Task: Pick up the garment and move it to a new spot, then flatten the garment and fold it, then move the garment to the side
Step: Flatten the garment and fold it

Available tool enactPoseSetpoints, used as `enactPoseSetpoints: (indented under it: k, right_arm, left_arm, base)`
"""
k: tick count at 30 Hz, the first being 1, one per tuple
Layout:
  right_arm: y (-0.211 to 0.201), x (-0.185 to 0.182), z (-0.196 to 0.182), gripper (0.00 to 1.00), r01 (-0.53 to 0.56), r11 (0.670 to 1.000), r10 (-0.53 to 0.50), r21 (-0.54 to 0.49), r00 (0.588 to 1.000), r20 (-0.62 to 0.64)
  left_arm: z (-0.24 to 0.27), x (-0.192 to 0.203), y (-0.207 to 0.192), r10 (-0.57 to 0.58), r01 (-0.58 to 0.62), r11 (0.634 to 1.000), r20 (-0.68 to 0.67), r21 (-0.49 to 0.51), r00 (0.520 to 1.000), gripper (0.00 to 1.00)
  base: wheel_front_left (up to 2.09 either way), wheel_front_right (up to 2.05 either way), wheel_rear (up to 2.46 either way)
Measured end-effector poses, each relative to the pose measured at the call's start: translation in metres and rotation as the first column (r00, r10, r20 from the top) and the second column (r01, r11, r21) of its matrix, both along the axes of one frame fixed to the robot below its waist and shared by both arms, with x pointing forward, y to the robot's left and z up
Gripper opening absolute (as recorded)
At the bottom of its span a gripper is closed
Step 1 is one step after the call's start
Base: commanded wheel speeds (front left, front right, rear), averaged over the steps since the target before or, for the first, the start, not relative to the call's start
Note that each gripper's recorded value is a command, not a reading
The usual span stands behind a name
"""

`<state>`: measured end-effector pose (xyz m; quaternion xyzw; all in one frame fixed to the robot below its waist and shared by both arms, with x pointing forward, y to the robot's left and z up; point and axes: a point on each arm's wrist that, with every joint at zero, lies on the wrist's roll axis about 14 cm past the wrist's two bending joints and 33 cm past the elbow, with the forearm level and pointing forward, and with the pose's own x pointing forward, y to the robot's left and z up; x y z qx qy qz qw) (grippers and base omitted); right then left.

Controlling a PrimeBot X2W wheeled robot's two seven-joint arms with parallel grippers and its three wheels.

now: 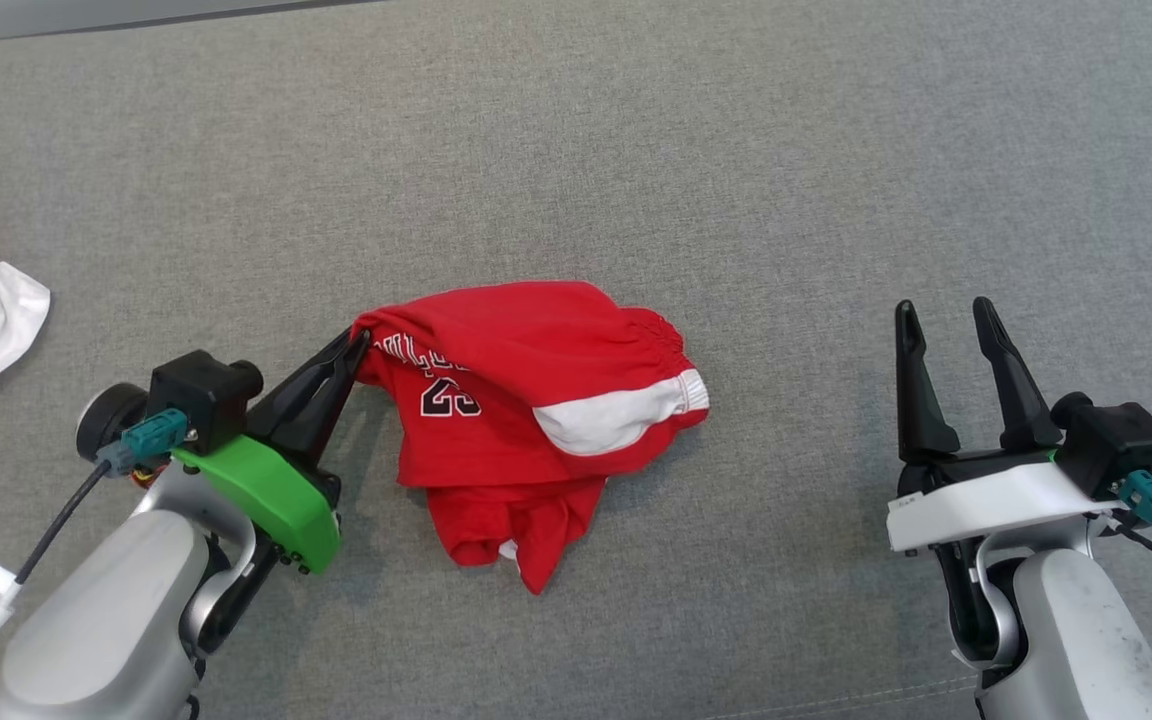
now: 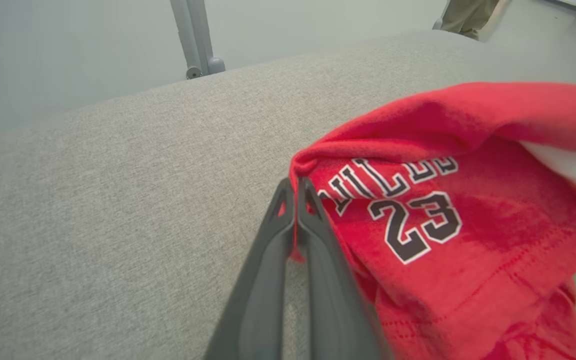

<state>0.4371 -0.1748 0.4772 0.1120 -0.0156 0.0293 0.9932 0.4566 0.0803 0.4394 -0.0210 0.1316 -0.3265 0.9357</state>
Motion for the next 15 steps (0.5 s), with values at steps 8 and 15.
enactPoseSetpoints:
  k: [8, 15]
  right_arm:
    - [0.004, -0.001, 0.003, 1.0, -0.01, 1.0, 0.01, 0.003, 1.0, 0.006]
    - [0.004, -0.003, 0.007, 1.0, -0.013, 1.0, 0.013, -0.002, 1.0, 0.017]
  left_arm:
    - [0.003, 0.009, 0.012, 0.197, -0.199, 0.963, -0.026, -0.18, 0.98, 1.0]
    - [0.058, 0.02, 0.048, 0.442, -0.395, 0.867, 0.102, -0.305, 0.891, 1.0]
  base:
    - [0.0, 0.0, 0.0]
    - [0.0, 0.0, 0.0]
